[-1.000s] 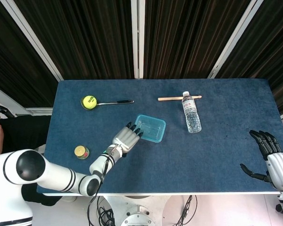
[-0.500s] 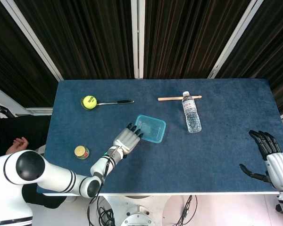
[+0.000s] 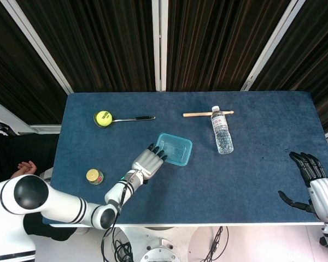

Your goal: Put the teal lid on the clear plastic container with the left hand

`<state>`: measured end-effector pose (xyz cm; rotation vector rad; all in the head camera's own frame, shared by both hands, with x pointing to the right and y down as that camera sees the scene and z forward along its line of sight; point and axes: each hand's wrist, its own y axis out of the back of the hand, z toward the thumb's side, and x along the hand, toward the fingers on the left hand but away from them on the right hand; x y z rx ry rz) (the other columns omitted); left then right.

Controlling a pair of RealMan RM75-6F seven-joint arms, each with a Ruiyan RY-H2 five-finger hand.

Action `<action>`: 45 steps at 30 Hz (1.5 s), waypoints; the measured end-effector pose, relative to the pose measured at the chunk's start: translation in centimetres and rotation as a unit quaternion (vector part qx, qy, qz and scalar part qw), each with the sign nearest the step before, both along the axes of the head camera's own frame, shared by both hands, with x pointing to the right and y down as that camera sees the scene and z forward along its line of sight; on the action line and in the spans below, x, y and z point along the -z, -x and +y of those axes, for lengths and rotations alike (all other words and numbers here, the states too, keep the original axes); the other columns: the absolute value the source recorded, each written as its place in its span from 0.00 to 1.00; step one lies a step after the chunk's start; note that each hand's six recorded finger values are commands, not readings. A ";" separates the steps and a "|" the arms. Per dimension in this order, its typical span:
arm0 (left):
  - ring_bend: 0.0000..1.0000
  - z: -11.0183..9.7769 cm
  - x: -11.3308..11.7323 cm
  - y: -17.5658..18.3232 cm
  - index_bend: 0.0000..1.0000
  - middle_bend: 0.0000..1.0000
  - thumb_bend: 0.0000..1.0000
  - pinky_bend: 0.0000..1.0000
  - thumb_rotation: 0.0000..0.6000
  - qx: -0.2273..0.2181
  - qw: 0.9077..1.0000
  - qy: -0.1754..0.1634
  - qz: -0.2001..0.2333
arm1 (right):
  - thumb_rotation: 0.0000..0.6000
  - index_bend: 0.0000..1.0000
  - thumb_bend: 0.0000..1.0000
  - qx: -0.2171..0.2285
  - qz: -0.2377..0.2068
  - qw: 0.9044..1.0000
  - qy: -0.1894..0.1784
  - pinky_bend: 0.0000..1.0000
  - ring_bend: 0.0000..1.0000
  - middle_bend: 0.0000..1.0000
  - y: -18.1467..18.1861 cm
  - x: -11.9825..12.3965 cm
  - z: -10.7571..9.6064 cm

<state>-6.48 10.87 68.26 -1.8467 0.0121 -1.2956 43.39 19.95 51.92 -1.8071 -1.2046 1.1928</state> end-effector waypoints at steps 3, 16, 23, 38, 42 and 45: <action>0.00 -0.7 0.8 -0.9 0.13 0.09 0.00 0.00 1.00 0.006 1.000 -0.009 0.018 | 1.00 0.00 0.15 0.000 0.000 1.000 0.000 0.00 0.00 0.07 0.0 0.0 0.1; 0.00 -5.8 3.7 3.7 0.13 0.09 0.00 0.00 1.00 0.134 0.985 -0.070 0.088 | 1.00 0.00 0.17 -0.002 0.017 1.000 0.017 0.00 0.00 0.08 -1.6 -0.6 0.1; 0.00 -6.3 5.7 14.2 0.13 0.09 0.00 0.00 1.00 0.234 0.953 -0.151 0.115 | 1.00 0.00 0.17 0.000 0.015 1.000 0.022 0.02 0.00 0.08 -2.4 -1.6 -0.1; 0.00 5.6 9.9 33.8 0.14 0.09 0.00 0.00 1.00 0.354 0.896 -0.253 0.083 | 1.00 0.00 0.12 -0.002 0.010 1.000 0.003 0.02 0.00 0.06 -2.5 -2.6 0.2; 0.00 8.7 11.1 34.0 0.14 0.09 0.00 0.00 1.00 0.342 0.901 -0.257 0.067 | 1.00 0.00 0.12 0.002 0.014 1.000 0.003 0.01 0.00 0.06 -2.3 -2.8 0.7; 0.00 10.5 11.6 34.0 0.14 0.09 0.00 0.00 1.00 0.345 0.904 -0.247 0.057 | 1.00 0.00 0.12 -0.005 0.019 1.000 0.015 0.01 0.00 0.05 -2.3 -3.0 1.2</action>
